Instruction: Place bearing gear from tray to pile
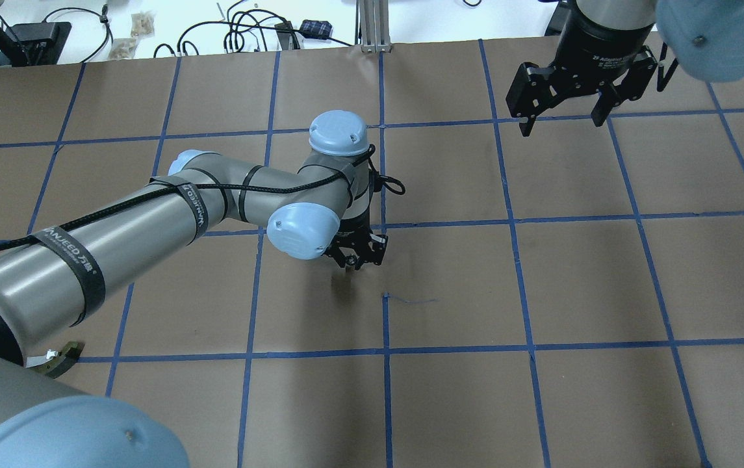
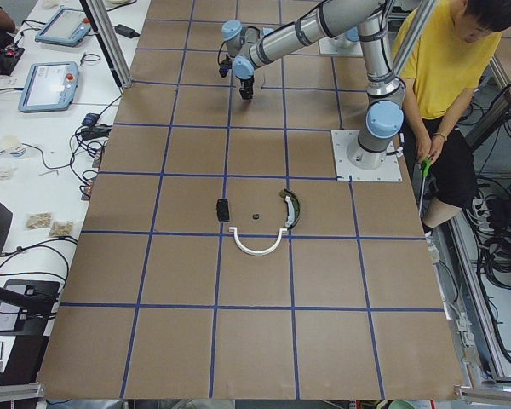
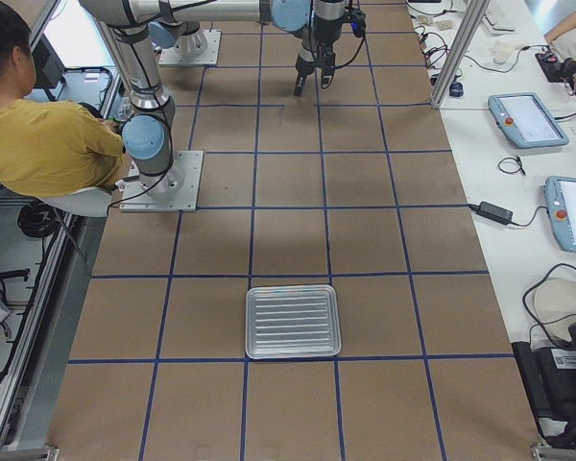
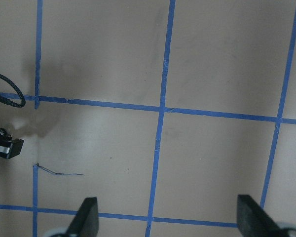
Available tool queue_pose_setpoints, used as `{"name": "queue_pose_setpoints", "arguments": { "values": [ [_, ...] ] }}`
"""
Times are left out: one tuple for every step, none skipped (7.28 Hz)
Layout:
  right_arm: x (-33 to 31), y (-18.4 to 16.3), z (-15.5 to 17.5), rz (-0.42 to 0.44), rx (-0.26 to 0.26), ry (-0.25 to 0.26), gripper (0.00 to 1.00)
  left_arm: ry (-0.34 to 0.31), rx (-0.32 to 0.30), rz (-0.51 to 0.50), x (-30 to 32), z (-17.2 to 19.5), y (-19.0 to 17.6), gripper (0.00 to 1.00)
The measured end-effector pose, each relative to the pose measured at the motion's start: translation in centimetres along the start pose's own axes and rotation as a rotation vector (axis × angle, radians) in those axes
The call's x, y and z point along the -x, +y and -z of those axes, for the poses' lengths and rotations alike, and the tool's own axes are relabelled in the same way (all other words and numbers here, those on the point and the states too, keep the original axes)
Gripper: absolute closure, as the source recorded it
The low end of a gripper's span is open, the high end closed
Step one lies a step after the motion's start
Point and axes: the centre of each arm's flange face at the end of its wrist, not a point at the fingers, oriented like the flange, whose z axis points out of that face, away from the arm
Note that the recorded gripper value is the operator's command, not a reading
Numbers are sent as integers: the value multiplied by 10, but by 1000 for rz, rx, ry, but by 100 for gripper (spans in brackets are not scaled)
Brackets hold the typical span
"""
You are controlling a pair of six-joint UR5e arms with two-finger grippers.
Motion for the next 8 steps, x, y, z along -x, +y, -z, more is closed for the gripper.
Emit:
{"name": "queue_pose_setpoints", "arguments": {
  "values": [
    [0,0,0,0,0,0,0,4,2,28,20,14,-7,100],
    [0,0,0,0,0,0,0,11,16,81,56,33,-17,100],
    [0,0,0,-1,0,0,0,0,30,149,109,56,-28,100],
    [-1,0,0,-1,0,0,0,-36,35,199,177,76,-33,100],
    [-1,0,0,0,0,0,0,-65,52,219,249,87,-27,100],
    [-1,0,-1,0,1,0,0,-56,91,257,326,88,-10,100],
    [-1,0,-1,0,1,0,0,-30,117,296,389,83,12,100],
    [-1,0,-1,0,2,-1,0,8,140,317,445,71,37,100]
  ]
}}
